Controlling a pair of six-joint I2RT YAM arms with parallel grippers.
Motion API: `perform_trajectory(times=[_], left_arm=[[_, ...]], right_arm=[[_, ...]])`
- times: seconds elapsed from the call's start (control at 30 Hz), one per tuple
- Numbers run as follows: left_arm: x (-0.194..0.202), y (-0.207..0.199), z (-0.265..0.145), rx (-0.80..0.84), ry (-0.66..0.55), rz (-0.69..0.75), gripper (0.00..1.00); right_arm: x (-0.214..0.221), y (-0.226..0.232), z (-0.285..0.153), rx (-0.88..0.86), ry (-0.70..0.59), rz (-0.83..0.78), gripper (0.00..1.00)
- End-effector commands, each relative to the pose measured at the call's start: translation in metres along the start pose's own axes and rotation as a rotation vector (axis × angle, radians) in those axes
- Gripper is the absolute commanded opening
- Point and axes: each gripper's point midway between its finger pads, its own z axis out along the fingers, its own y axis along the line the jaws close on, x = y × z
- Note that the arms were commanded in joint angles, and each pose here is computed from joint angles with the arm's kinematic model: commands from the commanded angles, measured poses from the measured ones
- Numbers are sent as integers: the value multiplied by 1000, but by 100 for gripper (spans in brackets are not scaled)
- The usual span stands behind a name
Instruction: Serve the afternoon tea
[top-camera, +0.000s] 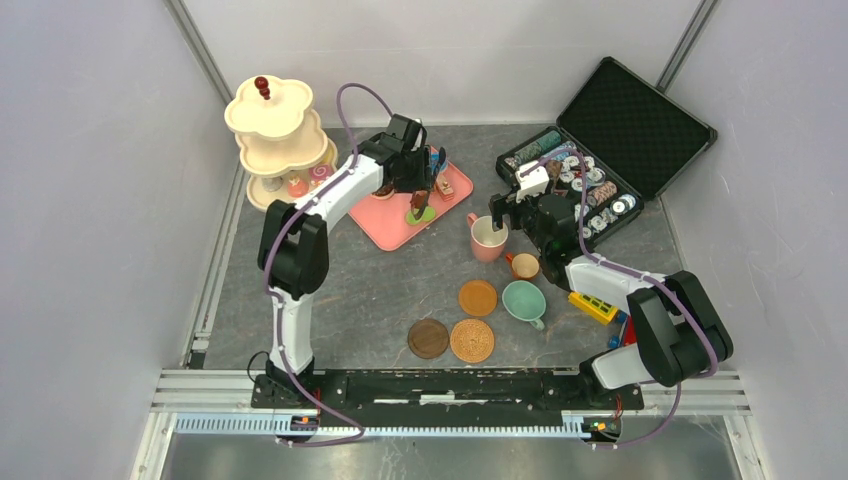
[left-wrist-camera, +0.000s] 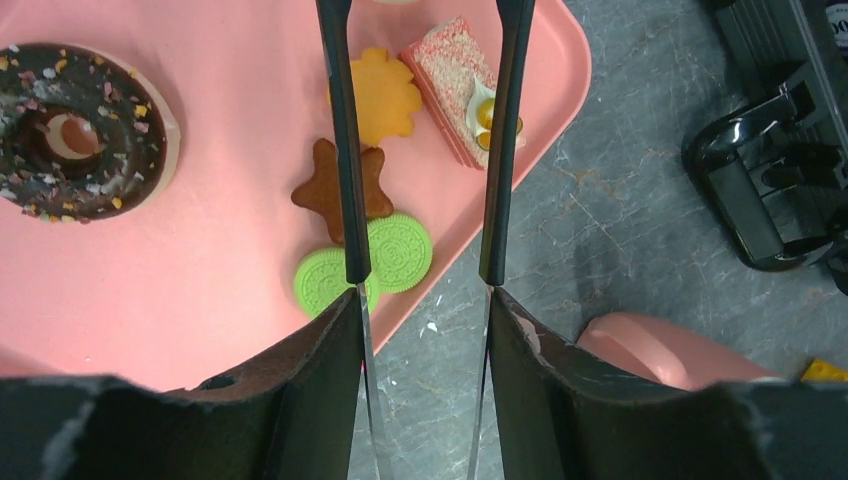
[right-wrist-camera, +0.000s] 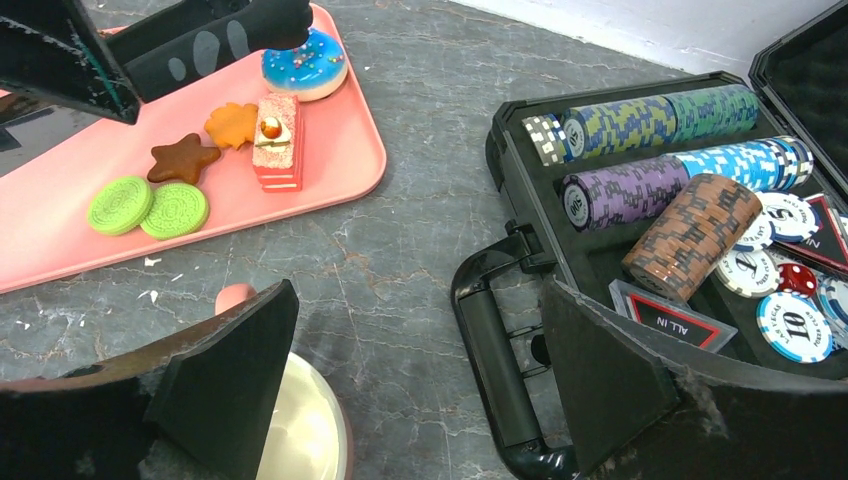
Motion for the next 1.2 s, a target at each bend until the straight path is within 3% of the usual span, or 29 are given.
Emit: perform_trajectory(times=[0.0, 0.27, 1.17], left_arm=[[-19, -6, 0, -3, -39, 30, 53], [-22, 3, 14, -63, -34, 50, 56], [-15, -2, 50, -29, -2, 57, 60]], right_arm=[[-15, -1, 0, -3, -57, 3, 98], [-14, -2, 0, -7, -62, 13, 98], [-13, -4, -1, -25, -77, 30, 98]])
